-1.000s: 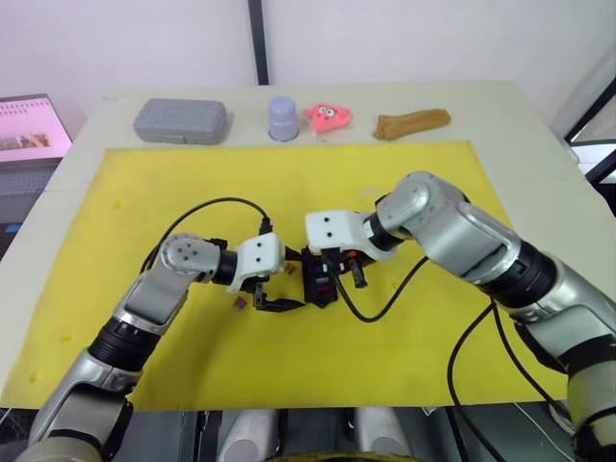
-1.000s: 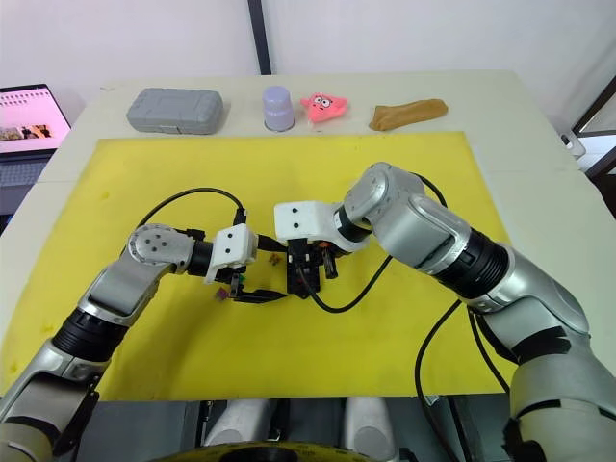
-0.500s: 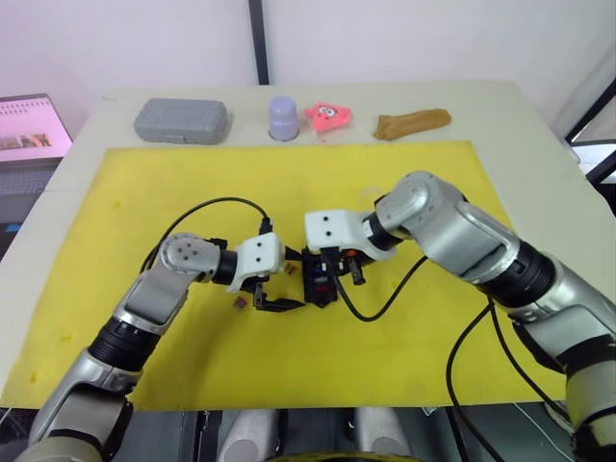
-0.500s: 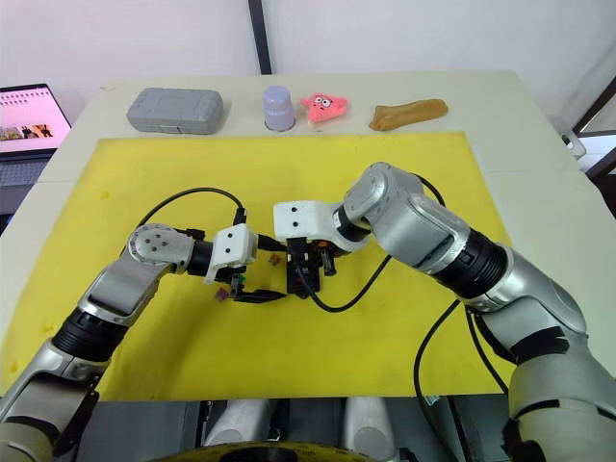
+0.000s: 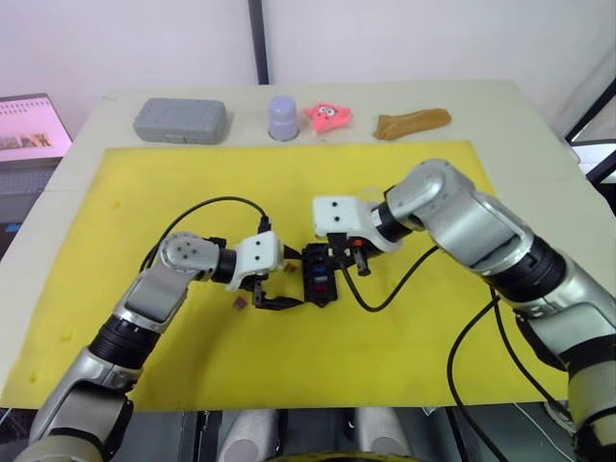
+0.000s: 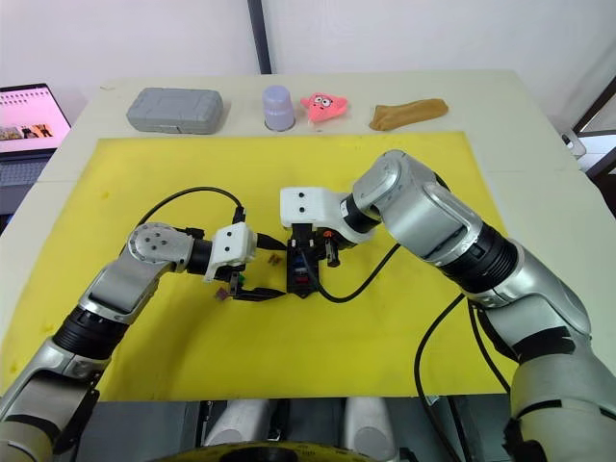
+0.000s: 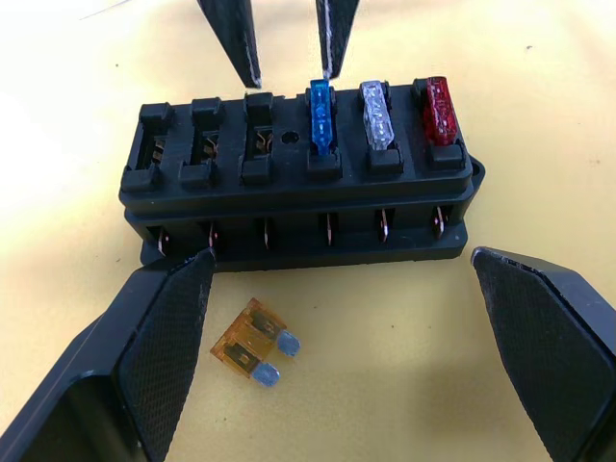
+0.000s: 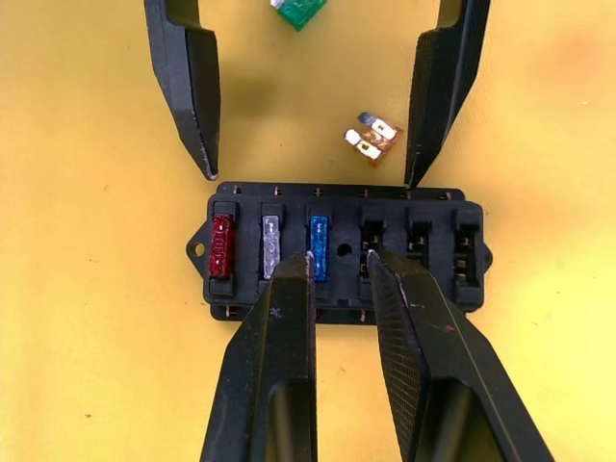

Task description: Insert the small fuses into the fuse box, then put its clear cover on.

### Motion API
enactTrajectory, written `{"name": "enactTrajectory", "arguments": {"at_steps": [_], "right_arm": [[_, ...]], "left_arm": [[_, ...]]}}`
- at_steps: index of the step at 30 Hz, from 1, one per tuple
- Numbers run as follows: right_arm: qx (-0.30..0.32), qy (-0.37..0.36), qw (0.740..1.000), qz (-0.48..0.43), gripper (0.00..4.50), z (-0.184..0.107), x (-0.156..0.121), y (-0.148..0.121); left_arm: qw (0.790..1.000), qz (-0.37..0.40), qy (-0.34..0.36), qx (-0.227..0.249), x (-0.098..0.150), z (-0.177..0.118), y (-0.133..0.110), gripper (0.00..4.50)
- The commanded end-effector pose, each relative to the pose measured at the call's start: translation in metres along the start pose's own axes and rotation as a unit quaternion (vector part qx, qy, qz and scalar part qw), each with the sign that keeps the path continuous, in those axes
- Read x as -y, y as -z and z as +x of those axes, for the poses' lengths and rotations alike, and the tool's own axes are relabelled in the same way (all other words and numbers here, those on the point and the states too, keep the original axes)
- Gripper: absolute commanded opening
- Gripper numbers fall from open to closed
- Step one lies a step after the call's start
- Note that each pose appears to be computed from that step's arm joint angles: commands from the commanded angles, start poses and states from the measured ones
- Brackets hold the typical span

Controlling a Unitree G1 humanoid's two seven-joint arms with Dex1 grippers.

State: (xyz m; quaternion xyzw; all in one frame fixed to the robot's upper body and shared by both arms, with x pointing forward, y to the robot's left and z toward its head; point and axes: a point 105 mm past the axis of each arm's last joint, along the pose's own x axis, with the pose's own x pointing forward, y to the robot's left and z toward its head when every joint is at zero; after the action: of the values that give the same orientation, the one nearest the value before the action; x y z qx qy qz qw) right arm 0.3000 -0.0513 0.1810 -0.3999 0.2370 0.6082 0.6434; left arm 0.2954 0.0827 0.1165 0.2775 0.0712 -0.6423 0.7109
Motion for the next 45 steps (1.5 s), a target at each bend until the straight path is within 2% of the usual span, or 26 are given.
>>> {"name": "enactTrajectory", "arguments": {"at_steps": [1,15,26,40,45], "right_arm": [[0.032,0.02,0.999,-0.018,0.06,-0.014,0.003,-0.014],[0.075,0.016,0.997,0.007,0.06,-0.004,-0.006,-0.002],[0.061,0.018,0.998,0.015,0.06,0.005,-0.006,0.01],[0.016,0.009,1.0,0.022,0.06,0.02,-0.012,0.038],[0.029,0.01,0.999,0.018,0.06,0.017,-0.011,0.031]], "left_arm": [[1.0,0.022,-0.007,0.005,-0.006,-0.005,-0.009,4.5],[1.0,0.019,-0.015,0.01,-0.011,-0.009,-0.011,4.5],[1.0,0.018,-0.016,0.009,-0.011,-0.008,-0.011,4.5],[1.0,0.018,-0.017,0.008,-0.009,-0.007,-0.01,4.5],[1.0,0.018,-0.018,0.009,-0.01,-0.009,-0.012,4.5]]}}
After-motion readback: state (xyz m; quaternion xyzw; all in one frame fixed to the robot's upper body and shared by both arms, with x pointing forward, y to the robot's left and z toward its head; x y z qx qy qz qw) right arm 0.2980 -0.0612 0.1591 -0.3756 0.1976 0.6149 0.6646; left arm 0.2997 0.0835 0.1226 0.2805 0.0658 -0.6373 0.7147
